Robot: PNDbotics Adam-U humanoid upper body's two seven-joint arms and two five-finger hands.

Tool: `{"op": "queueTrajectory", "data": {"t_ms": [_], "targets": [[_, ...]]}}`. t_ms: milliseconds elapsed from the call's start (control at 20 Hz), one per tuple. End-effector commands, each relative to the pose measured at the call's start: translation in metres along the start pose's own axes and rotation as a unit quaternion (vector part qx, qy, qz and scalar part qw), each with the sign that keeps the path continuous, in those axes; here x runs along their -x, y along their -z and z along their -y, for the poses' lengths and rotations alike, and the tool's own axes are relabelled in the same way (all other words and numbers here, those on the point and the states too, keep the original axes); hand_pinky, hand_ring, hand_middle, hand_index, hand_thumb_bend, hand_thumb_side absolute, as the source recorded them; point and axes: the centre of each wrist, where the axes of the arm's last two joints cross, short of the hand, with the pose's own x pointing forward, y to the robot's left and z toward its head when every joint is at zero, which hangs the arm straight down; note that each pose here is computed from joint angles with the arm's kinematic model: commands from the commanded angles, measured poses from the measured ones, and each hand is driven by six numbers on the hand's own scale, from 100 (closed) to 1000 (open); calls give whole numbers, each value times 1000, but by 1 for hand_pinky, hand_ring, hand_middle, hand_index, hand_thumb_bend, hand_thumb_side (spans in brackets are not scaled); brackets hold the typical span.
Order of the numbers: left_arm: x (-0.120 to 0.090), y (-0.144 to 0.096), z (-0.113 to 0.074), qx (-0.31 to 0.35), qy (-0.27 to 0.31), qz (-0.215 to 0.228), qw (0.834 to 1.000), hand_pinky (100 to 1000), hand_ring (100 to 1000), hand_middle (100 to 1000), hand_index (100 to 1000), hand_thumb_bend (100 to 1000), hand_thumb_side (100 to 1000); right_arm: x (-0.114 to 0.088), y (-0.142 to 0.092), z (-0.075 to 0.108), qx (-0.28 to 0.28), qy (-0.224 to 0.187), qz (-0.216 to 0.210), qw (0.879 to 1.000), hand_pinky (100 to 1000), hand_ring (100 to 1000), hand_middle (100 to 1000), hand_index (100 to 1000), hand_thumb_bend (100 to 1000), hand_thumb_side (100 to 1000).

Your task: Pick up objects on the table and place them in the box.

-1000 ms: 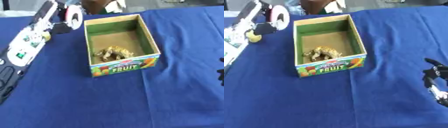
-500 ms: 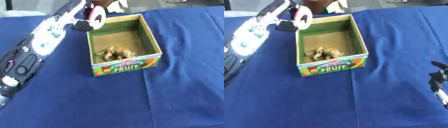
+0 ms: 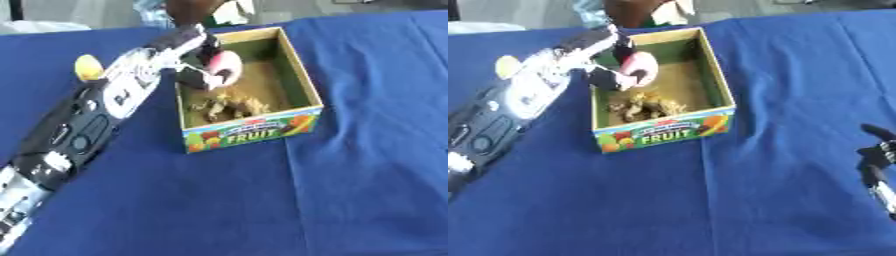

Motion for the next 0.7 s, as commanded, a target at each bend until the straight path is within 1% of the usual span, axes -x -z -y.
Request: {"op": "queueTrajectory", "data": {"t_ms": [50,100,200,250,400,550,600,650,700], "targets": [[-3,0,-8,1,10,15,1000,693,686,582,742,781,186,-4,4,8,-2,-9,10,1000,786,1000,479,459,100,542],[-4,0,-9,-1,10,18,1000,723,740,642,771,826,232,-4,4,8,-3,-9,10,1000,786,1000,479,459,100,542],[-4,-2,-11,-12,5,22,1000,755,792,713,805,855,313,-4,4,8,-2,-9,9,1000,786,1000,479,459,100,541],[-5,-3,-13,-22,1,24,999,768,808,735,813,860,328,-4,4,7,-2,-9,8,1000,786,1000,479,459,100,544],[-10,-8,-22,-56,-14,34,998,774,818,751,817,888,379,-3,2,7,-2,-9,6,1000,786,1000,479,459,100,545],[-16,-16,-30,-82,-32,45,995,782,826,767,824,913,404,-3,2,7,-2,-10,5,1000,787,1000,479,459,100,544],[-18,-19,-34,-91,-38,48,994,781,825,765,824,906,402,-3,1,7,-1,-10,5,1000,787,1000,479,459,100,545],[-20,-23,-38,-103,-43,51,992,779,823,762,823,897,393,-3,0,7,-1,-10,3,1000,787,1000,480,459,100,544],[-22,-27,-42,-113,-48,52,991,772,813,750,818,867,355,-3,0,7,-1,-11,2,1000,787,1000,479,459,100,546]]}}
